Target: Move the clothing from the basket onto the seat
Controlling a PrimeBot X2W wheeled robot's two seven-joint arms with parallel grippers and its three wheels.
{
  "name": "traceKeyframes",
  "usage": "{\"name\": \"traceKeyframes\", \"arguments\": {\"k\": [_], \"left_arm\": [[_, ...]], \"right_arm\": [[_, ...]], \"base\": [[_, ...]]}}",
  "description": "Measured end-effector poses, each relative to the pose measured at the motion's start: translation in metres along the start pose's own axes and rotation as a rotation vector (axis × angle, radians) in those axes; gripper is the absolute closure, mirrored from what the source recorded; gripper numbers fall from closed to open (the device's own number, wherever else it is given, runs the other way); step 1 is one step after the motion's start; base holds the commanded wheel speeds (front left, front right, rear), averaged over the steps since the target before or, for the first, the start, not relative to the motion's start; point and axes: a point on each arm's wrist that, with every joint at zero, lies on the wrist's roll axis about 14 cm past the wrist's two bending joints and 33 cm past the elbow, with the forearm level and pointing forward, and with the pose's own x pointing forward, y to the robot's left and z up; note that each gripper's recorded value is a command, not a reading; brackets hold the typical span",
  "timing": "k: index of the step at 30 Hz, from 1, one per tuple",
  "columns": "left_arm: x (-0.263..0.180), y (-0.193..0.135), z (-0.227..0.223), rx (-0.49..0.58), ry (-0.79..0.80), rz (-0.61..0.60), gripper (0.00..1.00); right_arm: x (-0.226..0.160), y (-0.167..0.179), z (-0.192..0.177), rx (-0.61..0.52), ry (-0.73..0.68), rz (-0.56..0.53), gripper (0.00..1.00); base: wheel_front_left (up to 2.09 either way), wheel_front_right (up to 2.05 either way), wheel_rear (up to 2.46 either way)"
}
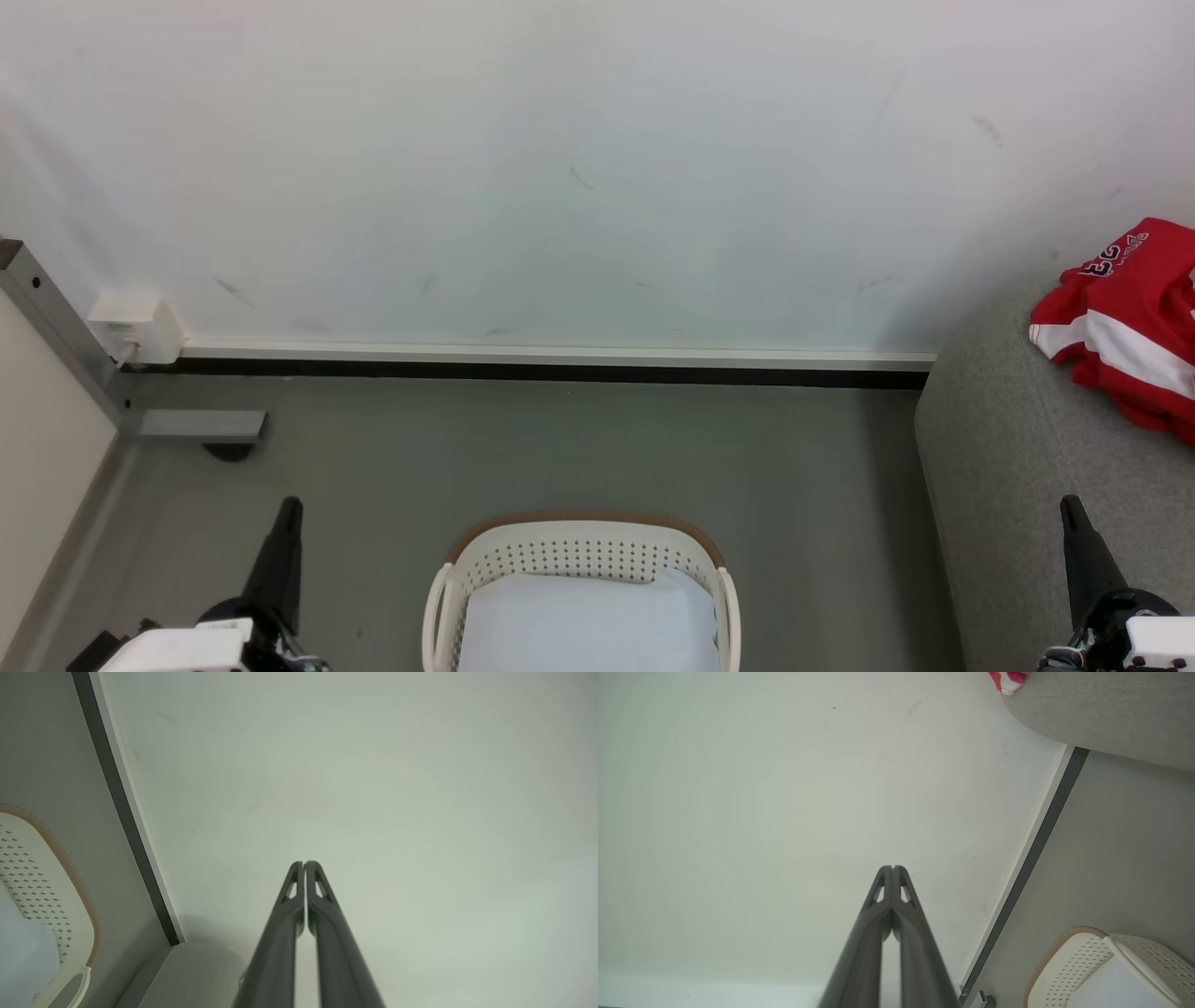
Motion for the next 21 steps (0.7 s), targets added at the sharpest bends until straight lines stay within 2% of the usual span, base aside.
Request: {"name": "traceKeyframes", "arguments": {"k": [21], "left_arm": [[0.0000, 0.0000, 0.0000, 0.000, 0.000, 0.000, 1.00]], "right_arm": [[0.0000, 0.0000, 0.0000, 0.000, 0.000, 0.000, 1.00]], "base": [[0.00, 0.00, 0.00]]}}
